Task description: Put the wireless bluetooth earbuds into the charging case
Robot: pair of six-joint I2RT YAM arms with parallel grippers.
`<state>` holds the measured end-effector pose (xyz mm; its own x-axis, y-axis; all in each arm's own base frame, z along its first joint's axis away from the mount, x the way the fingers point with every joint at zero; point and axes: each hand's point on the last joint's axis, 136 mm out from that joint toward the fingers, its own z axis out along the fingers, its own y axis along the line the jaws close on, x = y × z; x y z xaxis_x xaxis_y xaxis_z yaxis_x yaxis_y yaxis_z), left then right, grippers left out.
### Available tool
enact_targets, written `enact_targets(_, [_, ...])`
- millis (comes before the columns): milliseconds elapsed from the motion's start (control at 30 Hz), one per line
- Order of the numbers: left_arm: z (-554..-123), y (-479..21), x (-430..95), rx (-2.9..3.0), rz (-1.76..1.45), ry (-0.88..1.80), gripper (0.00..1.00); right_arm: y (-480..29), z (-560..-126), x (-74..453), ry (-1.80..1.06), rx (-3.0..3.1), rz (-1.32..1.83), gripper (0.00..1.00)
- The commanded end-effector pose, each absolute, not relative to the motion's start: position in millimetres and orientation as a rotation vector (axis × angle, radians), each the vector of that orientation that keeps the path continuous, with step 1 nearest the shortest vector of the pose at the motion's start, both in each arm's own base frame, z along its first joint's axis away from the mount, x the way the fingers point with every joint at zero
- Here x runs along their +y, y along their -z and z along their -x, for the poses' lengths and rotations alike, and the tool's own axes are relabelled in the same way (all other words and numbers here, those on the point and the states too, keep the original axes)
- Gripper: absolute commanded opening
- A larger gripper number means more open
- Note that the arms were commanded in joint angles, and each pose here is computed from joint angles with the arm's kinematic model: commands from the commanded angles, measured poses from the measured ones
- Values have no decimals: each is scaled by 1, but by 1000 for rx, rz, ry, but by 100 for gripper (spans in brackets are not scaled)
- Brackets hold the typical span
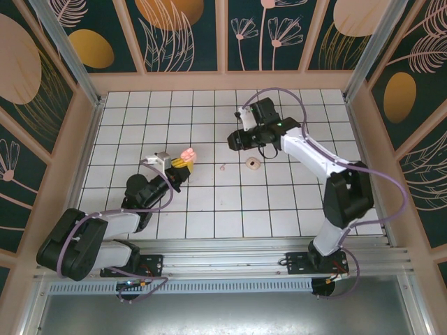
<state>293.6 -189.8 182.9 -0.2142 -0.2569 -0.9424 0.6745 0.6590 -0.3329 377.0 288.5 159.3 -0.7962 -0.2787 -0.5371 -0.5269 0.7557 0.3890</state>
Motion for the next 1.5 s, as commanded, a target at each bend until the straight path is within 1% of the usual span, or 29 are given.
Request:
enact_targets(0, [-294,-185,-182,1549,-317,876,11,-137,-377,305,-768,2550,699,44])
enact_targets(67, [-294,-184,-181,1552,-312,875,11,-126,-383,311,-767,2563,718,45])
enact_targets(133, [-294,-185,-181,1552,-310,874,11,-113,-380,326,-793,2579,760,45])
enact_targets(333, [-297,-187,-183,1553,-326,866,11,-81,-381,347,-847,2637,798,44])
enact_targets(567, [-299,-189,-184,1559,-339,857,12,-59,-378,350,-865,2697,798,42])
enact_targets(800, [-301,-190,-187,1565,-350,861,12,-34,-361,342,-871,2767,808,40])
enact_targets(1167, [-302,-192,-189,1570,-365,865,13,-18,-337,323,-814,2856,849,40])
enact_targets(1467, [-301,-195,-189,1570,-373,862,13,-36,-320,313,-782,2878,841,40])
